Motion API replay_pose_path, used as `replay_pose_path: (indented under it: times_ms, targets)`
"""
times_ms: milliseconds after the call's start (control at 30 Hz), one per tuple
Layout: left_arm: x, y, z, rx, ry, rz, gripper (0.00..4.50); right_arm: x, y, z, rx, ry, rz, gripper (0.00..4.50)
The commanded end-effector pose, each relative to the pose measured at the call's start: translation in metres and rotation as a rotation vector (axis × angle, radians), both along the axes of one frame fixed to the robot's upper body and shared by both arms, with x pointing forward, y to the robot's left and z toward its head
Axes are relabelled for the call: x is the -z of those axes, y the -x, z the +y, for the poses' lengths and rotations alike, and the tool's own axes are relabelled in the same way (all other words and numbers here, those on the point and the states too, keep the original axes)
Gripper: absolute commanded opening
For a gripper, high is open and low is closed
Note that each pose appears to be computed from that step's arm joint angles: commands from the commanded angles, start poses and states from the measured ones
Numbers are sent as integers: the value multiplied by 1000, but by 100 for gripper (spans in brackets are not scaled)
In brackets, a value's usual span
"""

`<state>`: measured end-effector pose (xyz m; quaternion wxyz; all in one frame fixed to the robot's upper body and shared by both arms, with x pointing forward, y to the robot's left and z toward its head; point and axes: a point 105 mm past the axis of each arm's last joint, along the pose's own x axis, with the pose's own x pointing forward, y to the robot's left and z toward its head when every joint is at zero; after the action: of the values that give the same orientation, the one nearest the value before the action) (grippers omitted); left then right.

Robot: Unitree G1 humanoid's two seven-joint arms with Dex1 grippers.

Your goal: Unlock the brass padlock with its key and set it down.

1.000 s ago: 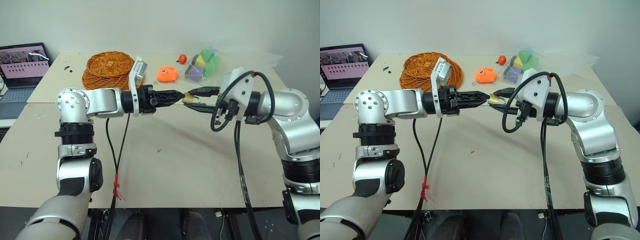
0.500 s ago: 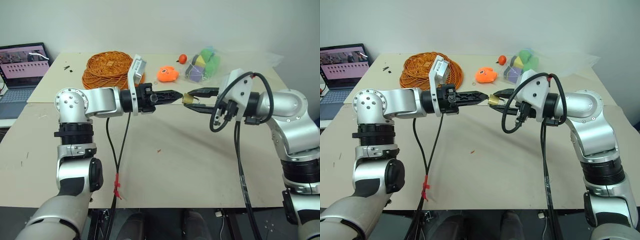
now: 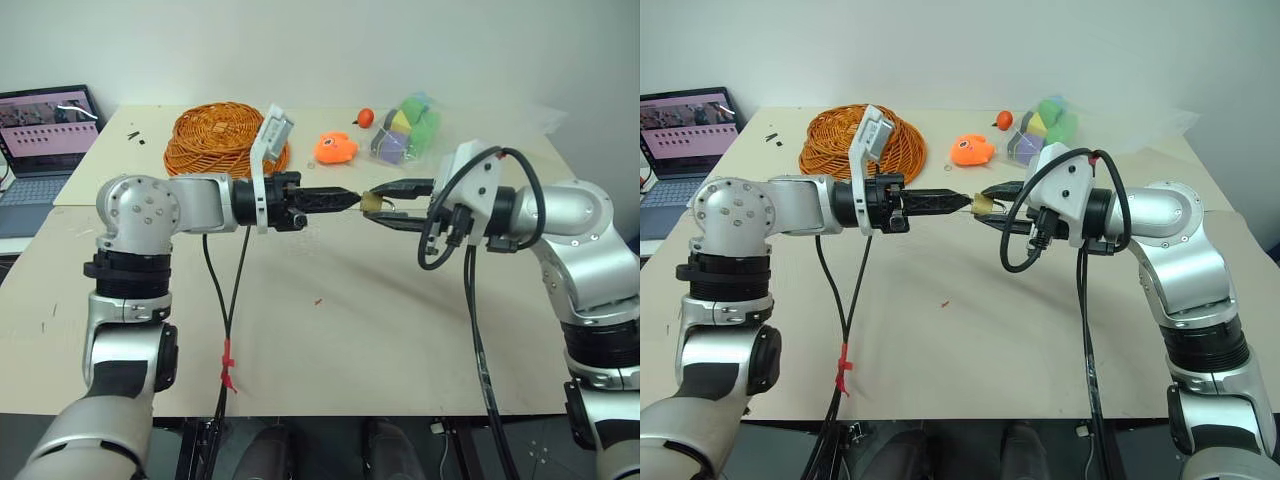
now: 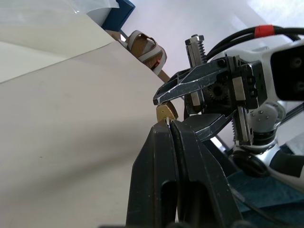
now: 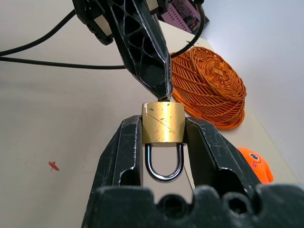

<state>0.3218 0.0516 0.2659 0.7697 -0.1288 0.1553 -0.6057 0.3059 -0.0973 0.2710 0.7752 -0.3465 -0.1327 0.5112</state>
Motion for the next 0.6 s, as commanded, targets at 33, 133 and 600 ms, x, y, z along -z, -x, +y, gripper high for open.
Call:
replay_pose_path:
  times_ms: [33,133,600]
  targets:
    - [5,5,-4,54,-52,-100,4,-21,6,-3,11,-26,-82,94]
    - [5,5,-3,75,-62,-163,4,-21,6,-2,9,-26,-83,94]
    - [8,-17,4,-45,12,86,30,-21,7,-1,4,-25,-82,94]
